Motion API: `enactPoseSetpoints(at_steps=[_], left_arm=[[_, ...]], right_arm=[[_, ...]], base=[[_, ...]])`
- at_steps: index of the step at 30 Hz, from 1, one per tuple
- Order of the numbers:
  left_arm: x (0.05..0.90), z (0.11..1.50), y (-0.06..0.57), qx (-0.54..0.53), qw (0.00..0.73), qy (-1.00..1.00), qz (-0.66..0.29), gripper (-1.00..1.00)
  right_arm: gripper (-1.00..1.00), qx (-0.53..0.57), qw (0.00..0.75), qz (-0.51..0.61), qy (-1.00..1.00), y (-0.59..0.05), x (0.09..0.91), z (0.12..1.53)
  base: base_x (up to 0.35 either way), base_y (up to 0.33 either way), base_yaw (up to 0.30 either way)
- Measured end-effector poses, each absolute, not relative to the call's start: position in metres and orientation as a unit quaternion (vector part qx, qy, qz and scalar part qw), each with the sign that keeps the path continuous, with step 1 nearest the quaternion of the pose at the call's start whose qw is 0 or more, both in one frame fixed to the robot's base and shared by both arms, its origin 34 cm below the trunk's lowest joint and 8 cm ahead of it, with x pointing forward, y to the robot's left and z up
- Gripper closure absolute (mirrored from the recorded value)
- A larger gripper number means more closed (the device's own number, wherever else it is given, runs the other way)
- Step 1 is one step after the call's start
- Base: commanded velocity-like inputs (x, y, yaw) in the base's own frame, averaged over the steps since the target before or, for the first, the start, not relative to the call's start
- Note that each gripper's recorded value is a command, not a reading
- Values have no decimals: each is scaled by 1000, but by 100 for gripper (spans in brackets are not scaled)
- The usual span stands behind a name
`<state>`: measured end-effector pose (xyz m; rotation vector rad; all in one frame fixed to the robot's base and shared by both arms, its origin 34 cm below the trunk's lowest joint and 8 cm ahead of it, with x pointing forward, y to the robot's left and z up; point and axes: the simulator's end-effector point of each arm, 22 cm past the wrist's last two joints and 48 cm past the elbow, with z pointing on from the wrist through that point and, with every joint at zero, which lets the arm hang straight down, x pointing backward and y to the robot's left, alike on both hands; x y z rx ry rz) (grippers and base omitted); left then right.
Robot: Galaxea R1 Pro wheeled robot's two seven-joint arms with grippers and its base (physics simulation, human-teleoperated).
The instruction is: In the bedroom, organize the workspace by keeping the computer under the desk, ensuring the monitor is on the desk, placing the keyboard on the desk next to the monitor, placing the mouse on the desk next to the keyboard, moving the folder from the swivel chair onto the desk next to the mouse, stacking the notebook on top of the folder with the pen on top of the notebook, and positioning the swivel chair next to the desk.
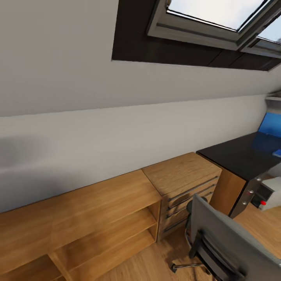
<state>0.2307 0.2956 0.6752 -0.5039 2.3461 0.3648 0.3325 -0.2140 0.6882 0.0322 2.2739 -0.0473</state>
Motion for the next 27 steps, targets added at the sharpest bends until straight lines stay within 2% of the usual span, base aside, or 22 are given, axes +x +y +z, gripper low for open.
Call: enactPoseSetpoints(at_steps=[19,27], left_arm=[[231,675,296,-195,349,906,141,-100],[230,675,296,-195,349,906,141,-100]], right_arm=[[-100,12,420,-19,907,-214,333,688],[-100,12,420,-18,907,-214,332,688]], base=[[1,4,-287],[78,215,-287]])
